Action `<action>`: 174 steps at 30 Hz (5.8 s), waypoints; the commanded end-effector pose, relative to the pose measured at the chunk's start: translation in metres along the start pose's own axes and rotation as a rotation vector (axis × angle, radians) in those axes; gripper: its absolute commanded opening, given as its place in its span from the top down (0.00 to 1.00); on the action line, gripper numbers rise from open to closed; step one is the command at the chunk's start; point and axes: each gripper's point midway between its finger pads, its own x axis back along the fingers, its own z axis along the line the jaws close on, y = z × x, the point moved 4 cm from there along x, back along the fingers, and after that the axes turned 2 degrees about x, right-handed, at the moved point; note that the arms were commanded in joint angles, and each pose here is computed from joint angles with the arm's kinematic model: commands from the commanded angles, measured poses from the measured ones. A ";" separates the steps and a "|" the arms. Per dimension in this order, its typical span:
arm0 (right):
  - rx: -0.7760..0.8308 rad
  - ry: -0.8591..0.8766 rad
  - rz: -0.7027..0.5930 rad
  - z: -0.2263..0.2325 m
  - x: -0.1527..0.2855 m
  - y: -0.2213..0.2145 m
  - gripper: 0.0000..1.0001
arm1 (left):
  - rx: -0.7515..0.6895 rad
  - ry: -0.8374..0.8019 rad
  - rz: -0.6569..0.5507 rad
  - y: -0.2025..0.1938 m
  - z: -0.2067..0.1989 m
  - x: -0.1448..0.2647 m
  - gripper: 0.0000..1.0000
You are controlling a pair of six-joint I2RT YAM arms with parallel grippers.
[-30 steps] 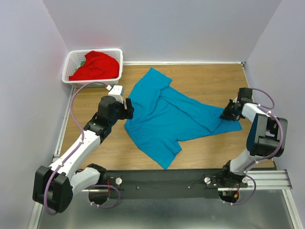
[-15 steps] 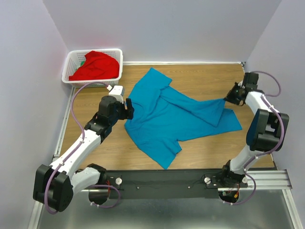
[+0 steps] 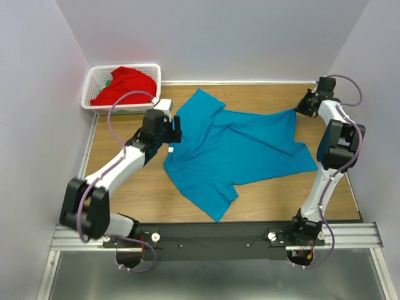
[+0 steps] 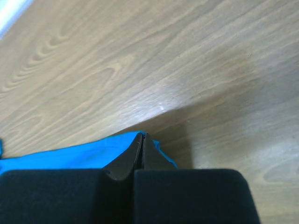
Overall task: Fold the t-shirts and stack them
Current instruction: Flatten the tshirt out
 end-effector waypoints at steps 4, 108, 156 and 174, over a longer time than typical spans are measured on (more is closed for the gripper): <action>0.079 -0.030 0.011 0.002 -0.029 -0.004 0.99 | -0.041 0.020 0.002 0.048 -0.008 -0.093 0.47; 0.736 0.396 0.410 0.198 0.200 -0.318 0.57 | 0.127 0.122 -0.253 0.103 -0.001 0.037 0.24; 0.829 0.278 0.479 0.281 0.203 -0.358 0.47 | 0.093 0.300 -0.411 0.043 0.059 0.107 0.23; 0.015 -0.225 0.261 -0.006 0.150 -0.191 0.46 | 0.075 0.269 -0.368 0.038 0.056 0.095 0.23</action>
